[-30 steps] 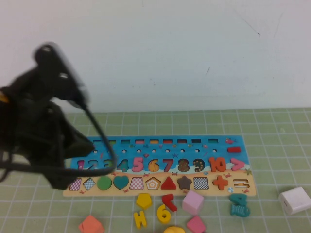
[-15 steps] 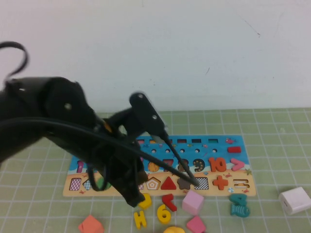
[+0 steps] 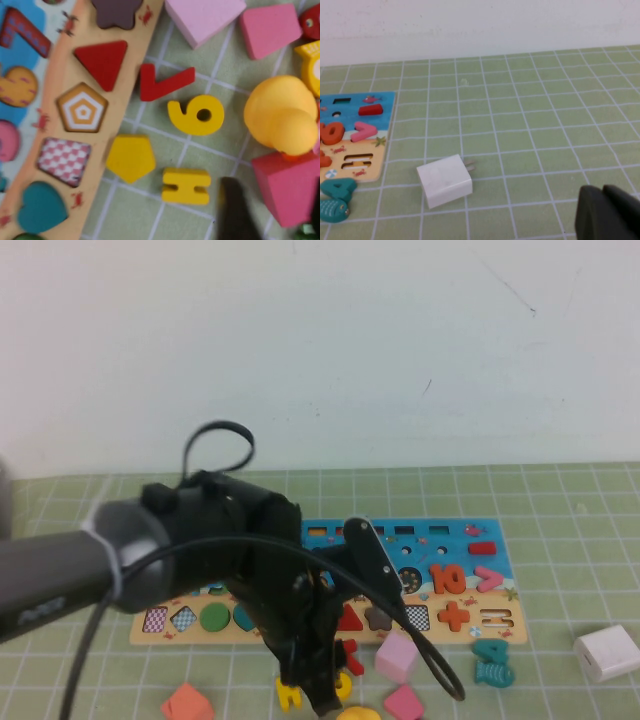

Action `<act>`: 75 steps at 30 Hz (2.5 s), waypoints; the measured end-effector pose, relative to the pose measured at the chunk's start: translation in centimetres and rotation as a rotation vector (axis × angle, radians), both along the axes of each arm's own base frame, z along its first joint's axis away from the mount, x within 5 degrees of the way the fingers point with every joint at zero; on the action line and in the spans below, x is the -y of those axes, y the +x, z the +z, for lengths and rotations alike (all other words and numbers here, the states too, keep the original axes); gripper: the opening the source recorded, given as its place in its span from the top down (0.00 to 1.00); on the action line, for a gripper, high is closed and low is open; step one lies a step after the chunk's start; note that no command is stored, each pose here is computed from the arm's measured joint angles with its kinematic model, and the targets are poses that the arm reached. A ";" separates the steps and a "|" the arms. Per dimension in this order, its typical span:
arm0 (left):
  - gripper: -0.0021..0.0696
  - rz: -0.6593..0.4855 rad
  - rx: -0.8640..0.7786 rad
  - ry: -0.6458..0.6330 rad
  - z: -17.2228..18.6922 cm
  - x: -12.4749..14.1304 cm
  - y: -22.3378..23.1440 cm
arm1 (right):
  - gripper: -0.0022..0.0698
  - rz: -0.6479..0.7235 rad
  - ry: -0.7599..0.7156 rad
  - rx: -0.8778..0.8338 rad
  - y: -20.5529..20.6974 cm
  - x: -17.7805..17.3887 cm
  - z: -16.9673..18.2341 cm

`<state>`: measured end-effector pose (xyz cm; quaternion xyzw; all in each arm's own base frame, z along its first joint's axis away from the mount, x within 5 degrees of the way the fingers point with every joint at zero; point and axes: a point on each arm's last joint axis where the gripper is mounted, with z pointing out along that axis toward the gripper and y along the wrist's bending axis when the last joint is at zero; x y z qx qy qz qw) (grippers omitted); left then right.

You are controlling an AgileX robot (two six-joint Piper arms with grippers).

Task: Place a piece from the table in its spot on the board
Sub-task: Pick up the "number 6"

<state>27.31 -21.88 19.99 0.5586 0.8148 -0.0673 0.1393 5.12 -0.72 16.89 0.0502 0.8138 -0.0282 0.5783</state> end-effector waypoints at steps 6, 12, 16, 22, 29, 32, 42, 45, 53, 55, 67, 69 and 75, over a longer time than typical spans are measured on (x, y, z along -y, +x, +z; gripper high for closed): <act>0.30 0.014 -0.011 0.044 -3.1 0.6 0.9 | 0.97 0.000 0.000 0.000 0.0 0.0 0.0; 0.27 0.006 0.036 0.047 -4.3 0.8 1.7 | 0.97 0.000 0.000 0.000 0.0 0.0 0.0; 0.27 0.027 0.079 0.013 -4.2 1.1 2.1 | 0.97 0.000 0.000 0.000 0.0 0.0 0.0; 0.27 0.042 0.099 -0.005 -4.3 1.4 2.5 | 0.97 0.000 0.000 0.000 0.0 0.0 0.0; 0.27 0.043 0.058 0.026 -6.3 1.5 2.5 | 0.97 0.000 0.000 -0.001 0.0 0.0 0.0; 0.26 0.043 0.048 0.034 -6.8 1.5 2.6 | 0.97 0.000 0.000 -0.001 0.0 0.0 0.0; 0.26 0.043 0.016 0.058 -8.4 1.5 2.6 | 0.97 0.000 0.000 -0.001 0.0 0.0 0.0; 0.26 0.044 0.016 0.059 -8.8 1.6 2.6 | 0.97 0.000 0.000 -0.001 0.0 0.0 0.0; 0.26 0.047 0.036 0.046 -9.2 1.8 2.9 | 0.97 0.000 0.000 -0.001 0.0 0.0 0.0; 0.26 0.047 0.029 0.052 -9.6 1.8 2.9 | 0.97 0.000 0.000 -0.001 0.0 0.0 0.0; 0.52 0.035 0.048 0.043 -8.8 2.4 3.7 | 0.97 0.000 0.000 -0.001 0.0 0.0 0.0; 0.59 0.035 0.069 0.026 -8.0 2.8 4.3 | 0.97 0.000 0.000 -0.001 0.0 0.0 0.0; 0.69 0.018 0.053 0.038 -5.4 3.8 5.5 | 0.97 0.000 0.000 -0.001 0.0 0.0 0.0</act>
